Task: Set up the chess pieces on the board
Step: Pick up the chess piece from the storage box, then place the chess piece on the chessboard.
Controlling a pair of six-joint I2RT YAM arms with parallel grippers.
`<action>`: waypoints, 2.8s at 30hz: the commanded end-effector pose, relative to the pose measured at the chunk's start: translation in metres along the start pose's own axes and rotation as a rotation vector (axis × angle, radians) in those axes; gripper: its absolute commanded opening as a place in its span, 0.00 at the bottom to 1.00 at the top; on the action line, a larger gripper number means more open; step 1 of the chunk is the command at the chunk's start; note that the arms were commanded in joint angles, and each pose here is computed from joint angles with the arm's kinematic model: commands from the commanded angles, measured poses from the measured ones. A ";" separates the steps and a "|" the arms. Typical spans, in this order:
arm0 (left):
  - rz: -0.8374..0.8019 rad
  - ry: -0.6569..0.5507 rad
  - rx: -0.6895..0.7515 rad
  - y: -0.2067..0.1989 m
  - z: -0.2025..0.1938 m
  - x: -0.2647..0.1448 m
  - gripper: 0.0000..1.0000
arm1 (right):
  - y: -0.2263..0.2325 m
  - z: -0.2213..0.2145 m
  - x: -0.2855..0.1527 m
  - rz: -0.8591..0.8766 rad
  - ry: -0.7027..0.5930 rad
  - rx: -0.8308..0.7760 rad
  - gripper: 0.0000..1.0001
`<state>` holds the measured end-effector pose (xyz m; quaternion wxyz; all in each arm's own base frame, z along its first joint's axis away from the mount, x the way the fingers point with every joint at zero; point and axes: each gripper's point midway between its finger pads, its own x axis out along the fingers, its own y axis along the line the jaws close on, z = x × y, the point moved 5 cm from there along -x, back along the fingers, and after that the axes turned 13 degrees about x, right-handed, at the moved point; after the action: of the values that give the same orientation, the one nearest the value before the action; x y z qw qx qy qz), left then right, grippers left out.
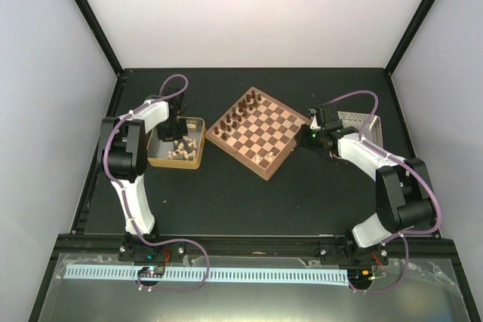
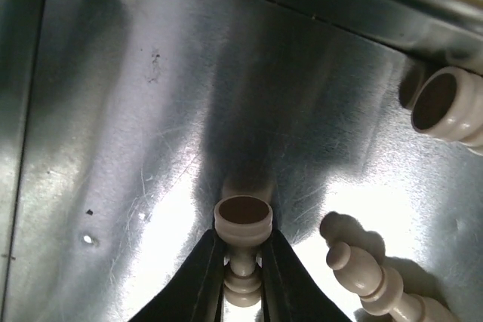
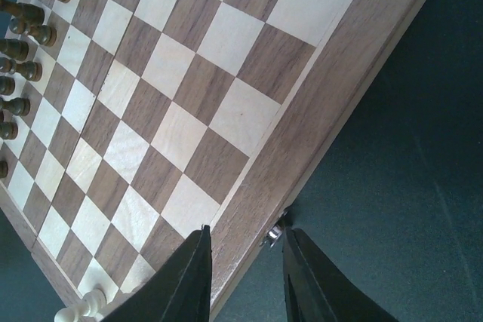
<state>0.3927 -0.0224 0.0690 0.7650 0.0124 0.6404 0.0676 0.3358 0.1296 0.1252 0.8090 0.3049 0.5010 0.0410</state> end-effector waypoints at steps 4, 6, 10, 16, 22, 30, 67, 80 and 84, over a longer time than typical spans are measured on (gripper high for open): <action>-0.049 -0.084 -0.012 0.001 0.007 -0.029 0.05 | 0.018 0.006 -0.010 0.069 -0.008 -0.014 0.28; -0.098 -0.118 -0.006 -0.002 0.004 -0.047 0.05 | 0.028 0.004 -0.015 0.125 0.015 -0.027 0.28; -0.294 -0.212 0.055 -0.026 -0.001 -0.091 0.05 | 0.061 -0.005 -0.028 0.297 0.066 -0.093 0.31; -0.711 -0.320 0.211 -0.091 -0.012 -0.160 0.06 | 0.113 -0.029 -0.044 0.450 0.061 -0.272 0.39; -0.930 -0.482 0.582 -0.164 -0.041 -0.208 0.06 | 0.156 -0.039 -0.066 0.641 0.101 -0.277 0.49; -1.023 -0.680 0.888 -0.206 -0.076 -0.228 0.06 | 0.160 -0.037 -0.092 0.633 0.100 -0.242 0.53; -0.880 -1.095 1.152 -0.223 -0.089 -0.268 0.15 | 0.159 -0.055 -0.093 0.658 0.298 -0.146 0.06; -1.219 -1.022 0.585 -0.205 -0.082 -0.308 0.73 | 0.177 -0.020 -0.152 1.058 0.222 0.102 0.05; -1.426 -1.026 0.515 -0.205 -0.086 -0.328 0.72 | 0.179 -0.019 -0.160 1.154 0.272 0.199 0.05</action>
<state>0.2774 -0.2691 0.3130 0.8311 -0.0742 0.1234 -0.5372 0.2913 0.2262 0.3125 0.6204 0.5437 0.3788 0.4195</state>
